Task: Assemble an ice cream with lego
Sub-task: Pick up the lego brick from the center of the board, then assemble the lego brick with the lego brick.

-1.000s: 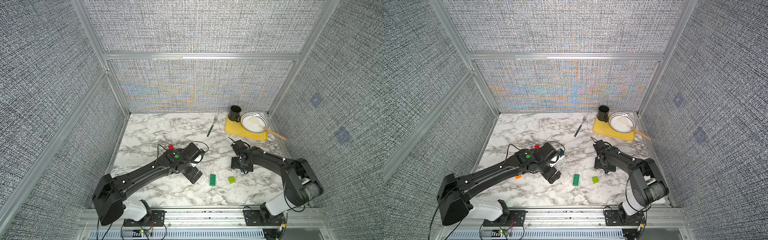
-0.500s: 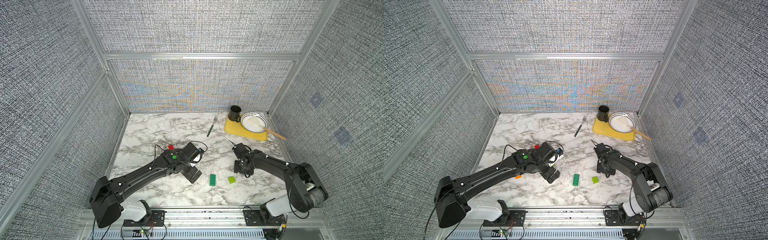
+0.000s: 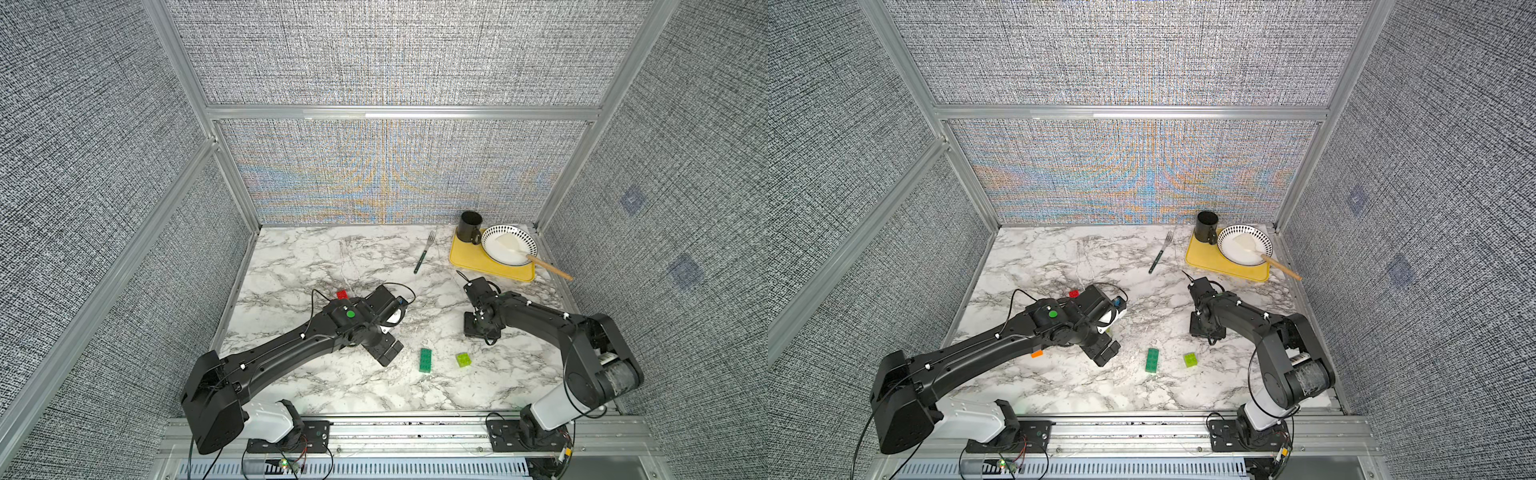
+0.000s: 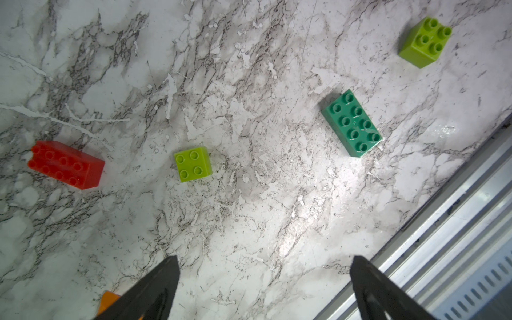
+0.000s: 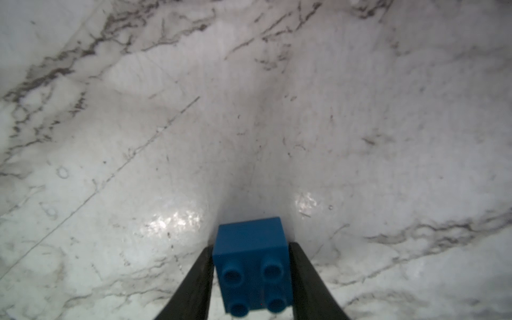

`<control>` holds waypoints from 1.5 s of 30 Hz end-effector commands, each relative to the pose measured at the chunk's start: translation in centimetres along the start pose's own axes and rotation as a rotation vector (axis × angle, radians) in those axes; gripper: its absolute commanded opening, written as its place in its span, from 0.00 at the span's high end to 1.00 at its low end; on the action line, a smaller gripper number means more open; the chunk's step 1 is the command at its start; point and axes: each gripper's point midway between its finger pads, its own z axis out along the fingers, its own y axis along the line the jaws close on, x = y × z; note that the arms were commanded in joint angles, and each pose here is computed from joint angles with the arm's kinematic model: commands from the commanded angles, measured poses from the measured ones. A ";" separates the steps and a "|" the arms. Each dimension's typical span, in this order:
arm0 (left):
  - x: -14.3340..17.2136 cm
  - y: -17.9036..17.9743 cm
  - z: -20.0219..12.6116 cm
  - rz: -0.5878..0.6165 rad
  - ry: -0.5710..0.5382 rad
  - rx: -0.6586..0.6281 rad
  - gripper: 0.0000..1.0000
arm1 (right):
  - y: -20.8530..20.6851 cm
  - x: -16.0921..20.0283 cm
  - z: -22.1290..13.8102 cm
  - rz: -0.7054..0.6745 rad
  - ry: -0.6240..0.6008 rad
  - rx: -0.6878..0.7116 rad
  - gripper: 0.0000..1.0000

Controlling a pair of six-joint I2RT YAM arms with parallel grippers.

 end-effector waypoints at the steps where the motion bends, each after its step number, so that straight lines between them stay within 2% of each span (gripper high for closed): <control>1: 0.2 0.2 0.2 0.009 0.009 -0.008 0.00 | -0.1 0.6 0.8 -0.024 0.030 0.003 0.57; 9: 0.1 0.7 0.2 0.010 0.010 -0.040 0.01 | 0.6 0.3 0.2 -0.090 0.017 0.017 0.77; 12: 0.0 1.9 -0.3 -0.007 -0.004 -0.108 0.01 | 2.6 -0.1 -1.3 -0.168 -0.025 0.028 0.83; 15: -0.3 3.9 -1.1 -0.067 -0.031 -0.193 0.01 | 6.9 -0.5 -3.7 -0.249 -0.082 -0.017 0.87; 20: -0.8 7.8 -3.2 -0.218 -0.109 -0.298 0.00 | 18.4 0.7 -8.3 -0.551 -0.186 -0.169 0.88; 23: -0.7 10.8 -5.1 -0.349 -0.174 -0.352 0.00 | 23.7 2.3 -9.0 -0.740 -0.198 -0.224 0.88; 25: -0.5 12.8 -6.6 -0.432 -0.226 -0.385 0.00 | 25.6 2.7 -8.5 -0.809 -0.181 -0.234 0.89; 29: 0.9 16.9 -9.9 -0.592 -0.334 -0.496 0.00 | 28.2 2.5 -7.4 -0.886 -0.159 -0.261 0.91; 32: 2.1 18.6 -11.6 -0.669 -0.391 -0.566 0.00 | 30.0 2.6 -7.7 -0.929 -0.161 -0.322 0.91; 36: 3.1 20.1 -13.0 -0.744 -0.430 -0.618 0.00 | 31.5 3.0 -7.4 -0.988 -0.151 -0.374 0.89; 45: 4.6 21.6 -15.0 -0.856 -0.509 -0.668 0.00 | 31.8 3.3 -4.7 -1.024 -0.107 -0.337 0.85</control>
